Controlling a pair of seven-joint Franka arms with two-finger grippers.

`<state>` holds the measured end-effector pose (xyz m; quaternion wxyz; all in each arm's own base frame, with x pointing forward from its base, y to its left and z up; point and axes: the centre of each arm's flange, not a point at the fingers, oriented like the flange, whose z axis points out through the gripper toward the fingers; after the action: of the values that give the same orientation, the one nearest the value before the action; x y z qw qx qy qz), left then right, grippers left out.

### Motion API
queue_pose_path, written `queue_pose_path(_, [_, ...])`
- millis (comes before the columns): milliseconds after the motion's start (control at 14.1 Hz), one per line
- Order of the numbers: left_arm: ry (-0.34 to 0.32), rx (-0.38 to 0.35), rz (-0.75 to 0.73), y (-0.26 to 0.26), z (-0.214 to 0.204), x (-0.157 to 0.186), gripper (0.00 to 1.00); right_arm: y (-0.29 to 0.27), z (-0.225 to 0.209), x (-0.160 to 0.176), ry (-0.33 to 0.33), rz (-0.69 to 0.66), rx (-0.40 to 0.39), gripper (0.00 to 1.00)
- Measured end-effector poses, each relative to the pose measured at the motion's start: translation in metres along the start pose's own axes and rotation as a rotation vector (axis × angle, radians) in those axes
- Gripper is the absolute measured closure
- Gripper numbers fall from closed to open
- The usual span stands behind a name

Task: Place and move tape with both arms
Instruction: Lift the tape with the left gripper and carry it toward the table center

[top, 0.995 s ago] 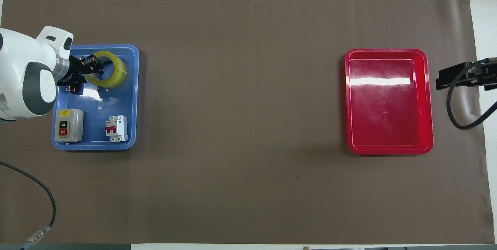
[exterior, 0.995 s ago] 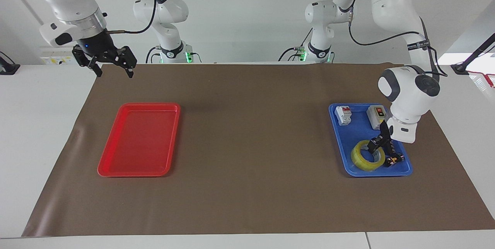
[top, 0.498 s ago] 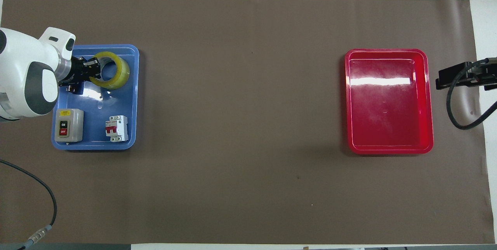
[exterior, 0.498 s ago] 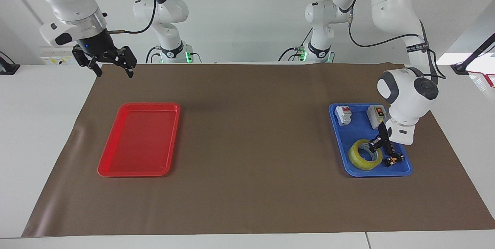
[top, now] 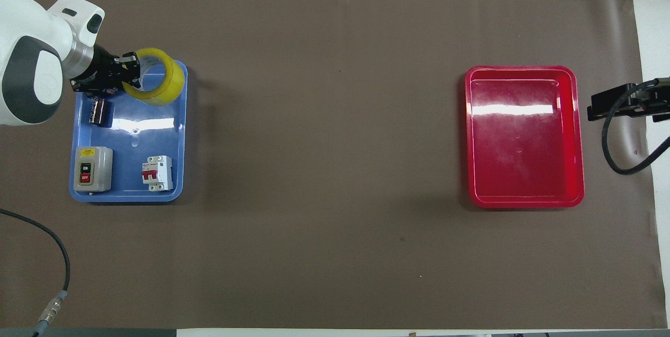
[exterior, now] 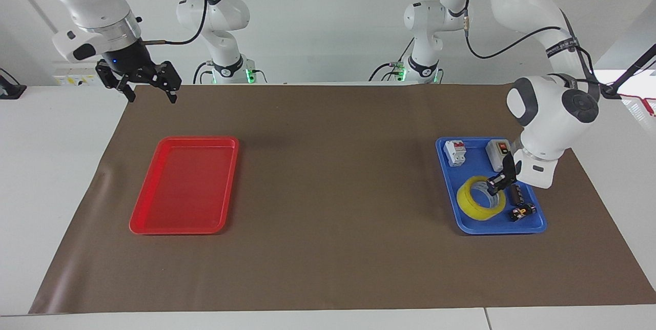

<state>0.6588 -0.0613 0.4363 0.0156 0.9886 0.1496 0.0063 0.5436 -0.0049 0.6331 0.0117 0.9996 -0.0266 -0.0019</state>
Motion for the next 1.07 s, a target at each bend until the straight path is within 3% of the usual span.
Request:
queue_pose_path(427, [0.006, -0.017, -0.034, 0.156, 0.002, -0.094, 0.79, 0.000, 0.001, 0.000, -0.002, 0.000, 0.000, 0.00])
queue_pose_path(782, [-0.009, -0.037, 0.030, 0.227, 0.043, -0.152, 0.79, 0.000, 0.001, 0.000, -0.003, 0.000, 0.000, 0.00])
queue_pose_path(1066, [-0.032, -0.016, 0.028, 0.253, 0.089, -0.172, 0.79, 0.000, 0.001, 0.000, -0.003, 0.001, 0.000, 0.00])
